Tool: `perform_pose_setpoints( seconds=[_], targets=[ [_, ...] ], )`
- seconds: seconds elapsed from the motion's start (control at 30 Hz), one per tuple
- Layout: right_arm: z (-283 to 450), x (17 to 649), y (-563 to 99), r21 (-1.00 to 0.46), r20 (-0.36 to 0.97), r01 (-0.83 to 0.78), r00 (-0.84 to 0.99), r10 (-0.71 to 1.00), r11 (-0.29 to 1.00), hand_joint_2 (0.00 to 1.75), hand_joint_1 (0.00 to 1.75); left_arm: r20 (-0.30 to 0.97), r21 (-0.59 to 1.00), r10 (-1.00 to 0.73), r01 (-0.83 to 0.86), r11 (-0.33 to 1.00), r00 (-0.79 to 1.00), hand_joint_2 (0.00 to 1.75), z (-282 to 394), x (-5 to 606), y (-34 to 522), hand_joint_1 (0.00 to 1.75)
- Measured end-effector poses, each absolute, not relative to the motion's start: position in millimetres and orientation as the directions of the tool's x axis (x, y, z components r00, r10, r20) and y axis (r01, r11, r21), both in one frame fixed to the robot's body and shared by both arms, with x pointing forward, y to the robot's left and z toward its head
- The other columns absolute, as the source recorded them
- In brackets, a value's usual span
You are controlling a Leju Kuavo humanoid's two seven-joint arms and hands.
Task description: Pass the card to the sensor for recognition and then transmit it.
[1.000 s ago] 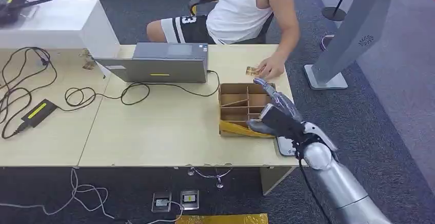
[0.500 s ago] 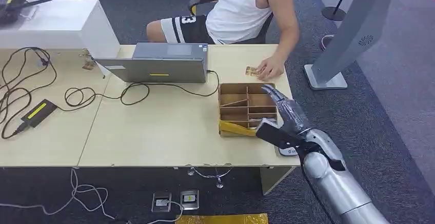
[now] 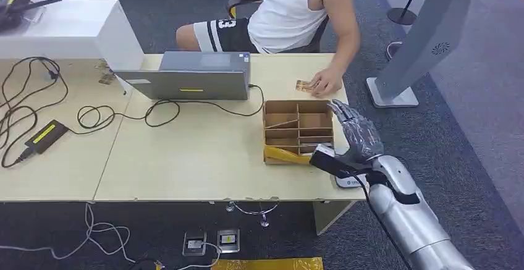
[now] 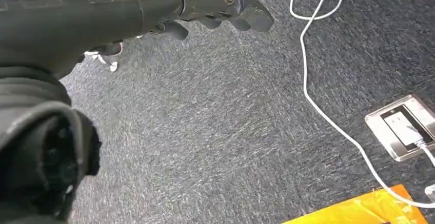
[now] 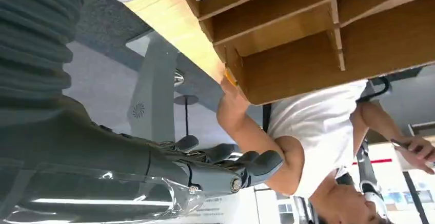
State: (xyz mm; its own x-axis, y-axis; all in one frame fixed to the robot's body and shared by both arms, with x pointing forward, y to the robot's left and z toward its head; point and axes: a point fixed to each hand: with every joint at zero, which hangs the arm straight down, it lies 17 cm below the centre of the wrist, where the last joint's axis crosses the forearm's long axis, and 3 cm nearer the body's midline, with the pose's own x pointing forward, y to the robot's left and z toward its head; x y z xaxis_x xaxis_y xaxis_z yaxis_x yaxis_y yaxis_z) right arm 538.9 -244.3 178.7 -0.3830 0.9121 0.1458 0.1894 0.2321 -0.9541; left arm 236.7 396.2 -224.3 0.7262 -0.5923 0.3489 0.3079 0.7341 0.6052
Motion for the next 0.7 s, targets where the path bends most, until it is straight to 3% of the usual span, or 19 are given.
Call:
perform_pose_setpoints(
  seconds=[0.7],
  targets=[
    [150, 534, -228, -0.975, 0.111, 0.129, -0.421, 0.900, 0.180, 1.75, 0.00, 0.358, 0.602, -0.598, 0.313, 0.734, 0.717, 0.00, -220, 249, 395, 0.00]
  ],
)
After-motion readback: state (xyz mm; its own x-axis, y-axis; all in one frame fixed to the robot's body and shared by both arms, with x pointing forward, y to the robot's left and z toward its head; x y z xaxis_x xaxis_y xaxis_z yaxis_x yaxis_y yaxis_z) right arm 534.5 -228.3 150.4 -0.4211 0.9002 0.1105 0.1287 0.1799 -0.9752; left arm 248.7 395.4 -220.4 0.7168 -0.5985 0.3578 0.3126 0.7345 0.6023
